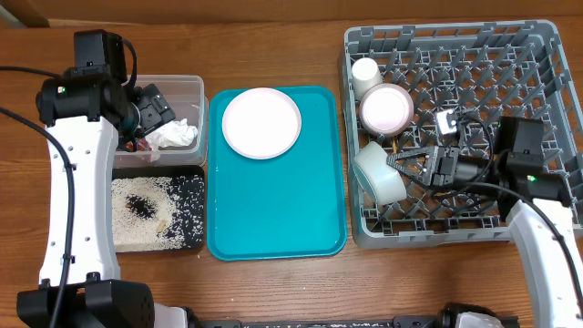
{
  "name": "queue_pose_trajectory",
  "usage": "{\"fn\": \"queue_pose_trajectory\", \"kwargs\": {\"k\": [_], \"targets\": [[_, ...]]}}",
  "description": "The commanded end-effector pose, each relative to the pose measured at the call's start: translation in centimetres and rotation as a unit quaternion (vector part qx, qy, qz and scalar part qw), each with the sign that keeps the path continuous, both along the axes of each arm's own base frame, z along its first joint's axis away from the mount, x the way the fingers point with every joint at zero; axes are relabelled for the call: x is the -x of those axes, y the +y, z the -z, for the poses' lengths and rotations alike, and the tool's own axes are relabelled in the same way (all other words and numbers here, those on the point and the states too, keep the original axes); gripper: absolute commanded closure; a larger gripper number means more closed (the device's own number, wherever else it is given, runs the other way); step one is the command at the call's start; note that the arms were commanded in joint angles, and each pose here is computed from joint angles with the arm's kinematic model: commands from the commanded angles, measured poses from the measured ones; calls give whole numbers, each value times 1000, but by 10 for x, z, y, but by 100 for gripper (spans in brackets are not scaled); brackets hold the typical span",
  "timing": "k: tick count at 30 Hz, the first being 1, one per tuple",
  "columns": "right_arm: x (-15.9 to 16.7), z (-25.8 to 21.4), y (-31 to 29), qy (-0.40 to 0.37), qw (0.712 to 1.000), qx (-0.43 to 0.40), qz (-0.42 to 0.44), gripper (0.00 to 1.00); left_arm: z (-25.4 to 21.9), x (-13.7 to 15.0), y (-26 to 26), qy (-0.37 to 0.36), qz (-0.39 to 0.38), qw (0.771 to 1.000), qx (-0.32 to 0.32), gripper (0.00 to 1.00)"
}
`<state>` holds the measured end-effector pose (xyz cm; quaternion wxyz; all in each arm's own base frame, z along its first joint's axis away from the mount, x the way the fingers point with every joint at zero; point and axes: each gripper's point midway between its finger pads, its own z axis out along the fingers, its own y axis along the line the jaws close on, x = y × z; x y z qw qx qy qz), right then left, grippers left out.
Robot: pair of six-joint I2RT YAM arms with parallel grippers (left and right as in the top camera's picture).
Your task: Sort waste into correct bins and load items into the dishwasher
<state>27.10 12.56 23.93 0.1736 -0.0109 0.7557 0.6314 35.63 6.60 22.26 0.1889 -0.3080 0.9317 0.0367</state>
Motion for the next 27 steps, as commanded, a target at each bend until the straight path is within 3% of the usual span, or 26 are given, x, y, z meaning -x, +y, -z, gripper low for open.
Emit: {"fn": "queue_pose_trajectory", "kwargs": {"k": [1, 8, 13, 27], "targets": [[0, -4, -8, -6, 999, -47, -7, 96, -3, -3, 2, -4, 1, 1000, -5, 0], [-17, 15, -33, 29, 997, -59, 34, 96, -3, -3, 2, -4, 1, 1000, -5, 0], [-15, 15, -33, 48, 994, -96, 23, 96, -3, -3, 2, -4, 1, 1000, -5, 0], [-13, 34, -33, 70, 994, -77, 35, 96, -3, -3, 2, -4, 1, 1000, -5, 0]]}}
